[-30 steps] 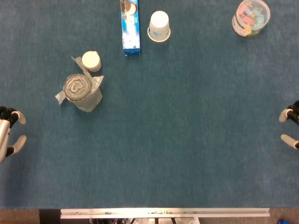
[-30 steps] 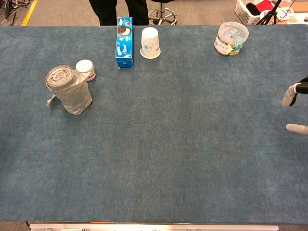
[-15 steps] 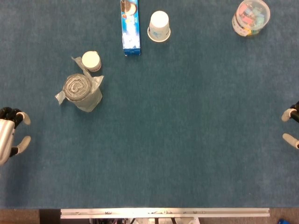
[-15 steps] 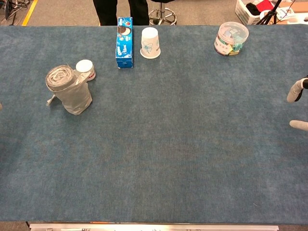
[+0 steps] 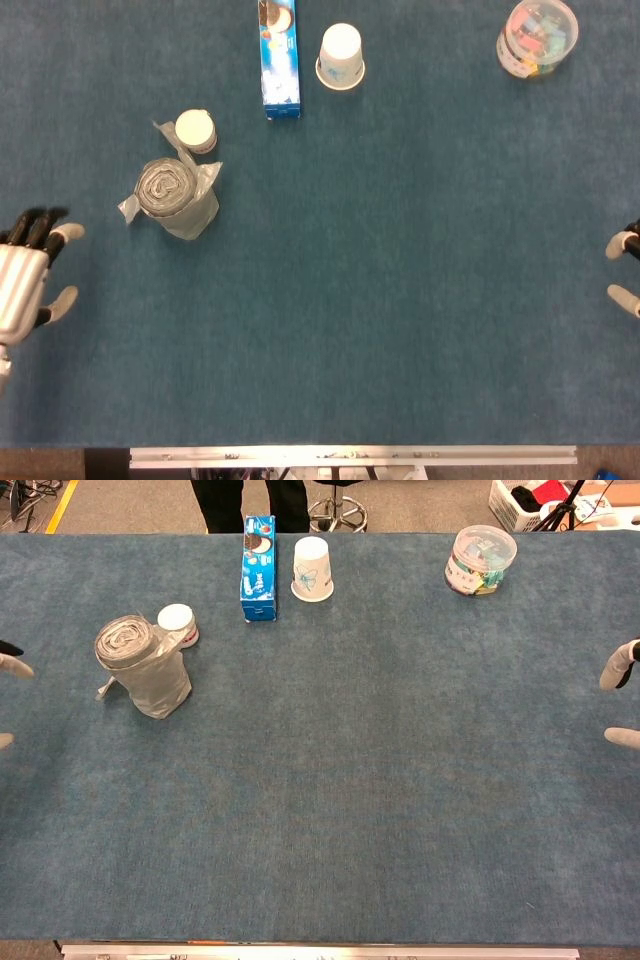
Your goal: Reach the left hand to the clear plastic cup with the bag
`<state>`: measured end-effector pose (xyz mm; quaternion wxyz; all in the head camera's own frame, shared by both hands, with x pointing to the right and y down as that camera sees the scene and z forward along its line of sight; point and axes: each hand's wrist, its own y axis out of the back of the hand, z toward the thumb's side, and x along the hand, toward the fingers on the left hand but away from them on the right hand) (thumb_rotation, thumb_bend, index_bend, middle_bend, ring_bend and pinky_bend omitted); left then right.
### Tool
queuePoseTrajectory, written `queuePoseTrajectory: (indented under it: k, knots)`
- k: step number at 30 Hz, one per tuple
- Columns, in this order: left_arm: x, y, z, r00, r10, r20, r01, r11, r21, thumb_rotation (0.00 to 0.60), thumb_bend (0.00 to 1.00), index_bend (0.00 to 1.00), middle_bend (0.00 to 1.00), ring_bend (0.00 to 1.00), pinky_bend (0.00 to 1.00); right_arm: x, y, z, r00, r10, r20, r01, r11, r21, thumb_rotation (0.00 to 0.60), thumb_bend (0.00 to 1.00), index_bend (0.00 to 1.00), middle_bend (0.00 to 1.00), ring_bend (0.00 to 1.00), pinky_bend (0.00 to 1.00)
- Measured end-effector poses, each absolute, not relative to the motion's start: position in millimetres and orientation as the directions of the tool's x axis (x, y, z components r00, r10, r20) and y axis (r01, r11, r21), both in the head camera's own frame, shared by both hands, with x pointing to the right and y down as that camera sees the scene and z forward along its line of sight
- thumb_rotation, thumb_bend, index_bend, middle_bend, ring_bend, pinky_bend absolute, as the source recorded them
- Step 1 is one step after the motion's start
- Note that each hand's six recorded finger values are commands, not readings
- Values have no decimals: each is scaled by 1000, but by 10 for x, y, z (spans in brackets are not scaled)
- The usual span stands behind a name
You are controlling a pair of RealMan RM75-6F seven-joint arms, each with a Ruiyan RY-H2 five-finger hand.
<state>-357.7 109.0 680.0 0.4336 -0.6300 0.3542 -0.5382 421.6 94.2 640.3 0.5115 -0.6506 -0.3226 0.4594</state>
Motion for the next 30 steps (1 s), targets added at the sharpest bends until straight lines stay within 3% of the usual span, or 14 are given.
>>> queuePoseTrajectory:
  k: [8,13,15,18,23,26,30]
  knots:
    - [-3336,870,6849,222,-893,391,62,-388,-920,600,221,228,38,40,292,4220,932,6444,366,888,-279,-58,-278,-959,600,73,514,549,371,489]
    - [-3241,825,6845,241,-885,399,101,-386,-917,600,221,178,92,116,335,4215,935,6452,368,887,-280,-58,-278,-959,600,73,514,549,371,489]
    - [-3218,809,6841,242,-884,400,120,-382,-916,600,221,151,169,188,392,4217,928,6456,367,887,-281,-56,-280,-958,600,73,514,549,371,489]
    - [-3185,783,6831,240,-884,400,153,-372,-915,600,221,83,407,371,515,4226,912,6467,365,887,-284,-53,-285,-957,600,73,514,549,371,489]
    - [-3116,764,6813,236,-883,406,175,-373,-911,600,221,69,750,605,703,4225,902,6482,367,884,-288,-50,-290,-956,600,73,514,549,371,489]
    - [-3109,765,6805,233,-879,416,181,-381,-907,600,221,69,872,680,776,4224,901,6485,368,884,-288,-50,-290,-956,600,72,514,549,371,489]
    - [-3085,776,6780,228,-867,443,170,-412,-895,600,222,69,939,722,805,4224,899,6499,368,883,-291,-52,-293,-955,600,73,514,549,371,489]
